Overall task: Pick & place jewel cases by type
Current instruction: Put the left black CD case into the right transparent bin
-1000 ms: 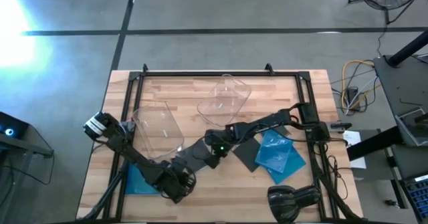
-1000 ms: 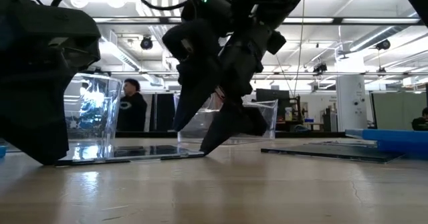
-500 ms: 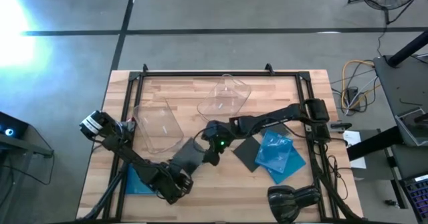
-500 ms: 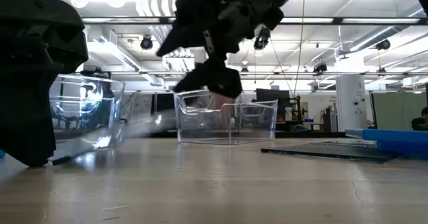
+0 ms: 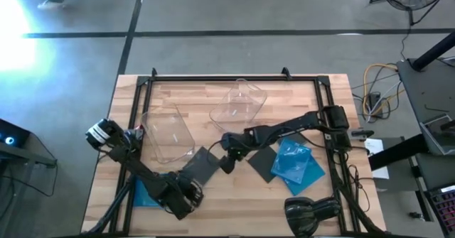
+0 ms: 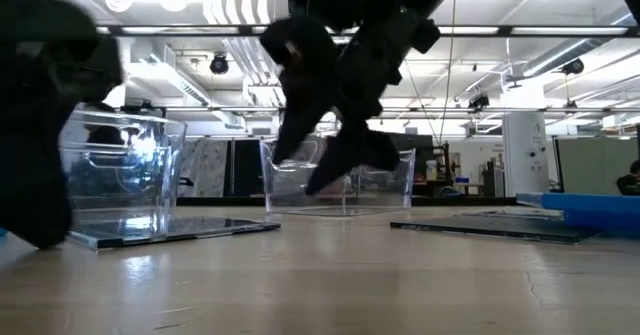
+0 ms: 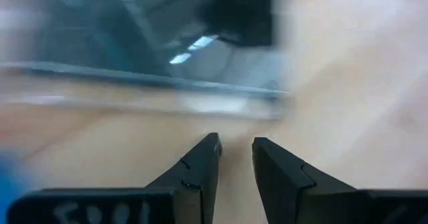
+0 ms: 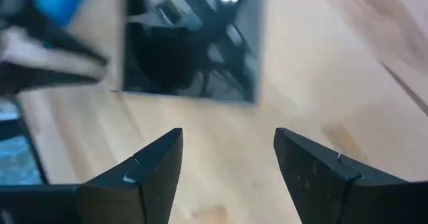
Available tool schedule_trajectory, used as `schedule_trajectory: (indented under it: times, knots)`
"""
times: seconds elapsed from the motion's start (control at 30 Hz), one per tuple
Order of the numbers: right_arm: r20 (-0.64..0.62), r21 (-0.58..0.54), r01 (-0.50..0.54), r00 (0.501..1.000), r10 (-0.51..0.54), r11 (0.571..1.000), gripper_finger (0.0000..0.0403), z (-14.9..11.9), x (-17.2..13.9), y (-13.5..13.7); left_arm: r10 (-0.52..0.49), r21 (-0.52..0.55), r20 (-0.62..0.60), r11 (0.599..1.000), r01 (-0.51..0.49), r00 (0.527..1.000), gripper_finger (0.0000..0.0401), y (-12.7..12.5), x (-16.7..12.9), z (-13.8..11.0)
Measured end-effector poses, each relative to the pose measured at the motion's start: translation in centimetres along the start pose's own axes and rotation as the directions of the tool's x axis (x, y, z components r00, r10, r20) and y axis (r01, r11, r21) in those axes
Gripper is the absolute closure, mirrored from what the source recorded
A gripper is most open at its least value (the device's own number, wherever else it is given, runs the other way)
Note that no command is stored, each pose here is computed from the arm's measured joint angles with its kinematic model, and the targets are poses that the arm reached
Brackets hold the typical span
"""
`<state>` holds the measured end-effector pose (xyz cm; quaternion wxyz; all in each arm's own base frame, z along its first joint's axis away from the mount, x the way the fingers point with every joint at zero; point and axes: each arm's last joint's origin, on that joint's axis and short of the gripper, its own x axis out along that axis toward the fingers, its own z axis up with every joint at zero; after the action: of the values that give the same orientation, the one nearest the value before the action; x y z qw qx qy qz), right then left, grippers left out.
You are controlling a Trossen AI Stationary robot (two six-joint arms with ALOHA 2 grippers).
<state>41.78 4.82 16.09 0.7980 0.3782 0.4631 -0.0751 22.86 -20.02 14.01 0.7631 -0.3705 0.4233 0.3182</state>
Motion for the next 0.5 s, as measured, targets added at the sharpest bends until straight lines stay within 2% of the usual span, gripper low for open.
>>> schedule_trajectory:
  times: [0.07,0.13,0.23,0.3,0.37,0.43,0.5]
  knots:
    - [0.075,-0.060,0.002,0.997,0.003,0.998,0.0174,-0.1,0.2,0.4,0.104,-0.022,0.072,0.994,-0.103,0.992,0.0323,1.5,-1.0,0.9]
    - [0.153,-0.118,0.031,0.988,-0.013,0.993,0.0176,0.0,0.2,0.8,0.066,-0.126,0.085,0.991,-0.055,0.994,0.0323,1.3,-1.6,1.2]
    - [0.226,-0.161,0.094,0.973,-0.056,0.982,0.0177,0.2,0.2,0.8,0.065,-0.235,0.086,0.971,-0.043,0.994,0.0323,2.2,-1.4,0.7]
    - [0.233,-0.208,0.115,0.970,-0.065,0.971,0.0177,0.2,0.2,0.6,0.002,-0.345,0.071,0.938,0.022,0.998,0.0323,1.9,-1.3,0.2]
    - [0.233,-0.265,0.120,0.971,-0.057,0.957,0.0177,0.2,0.2,0.7,-0.032,-0.414,0.106,0.907,0.073,0.994,0.0323,1.9,-1.2,0.1]
    - [0.188,-0.297,0.083,0.982,-0.026,0.951,0.0178,0.1,0.1,1.0,-0.054,-0.423,0.157,0.899,0.117,0.986,0.0323,1.8,-1.1,0.1]
    - [0.121,-0.303,0.040,0.993,-0.003,0.952,0.0179,0.0,-0.2,1.2,-0.073,-0.396,0.181,0.907,0.141,0.981,0.0323,1.4,-1.3,0.4]
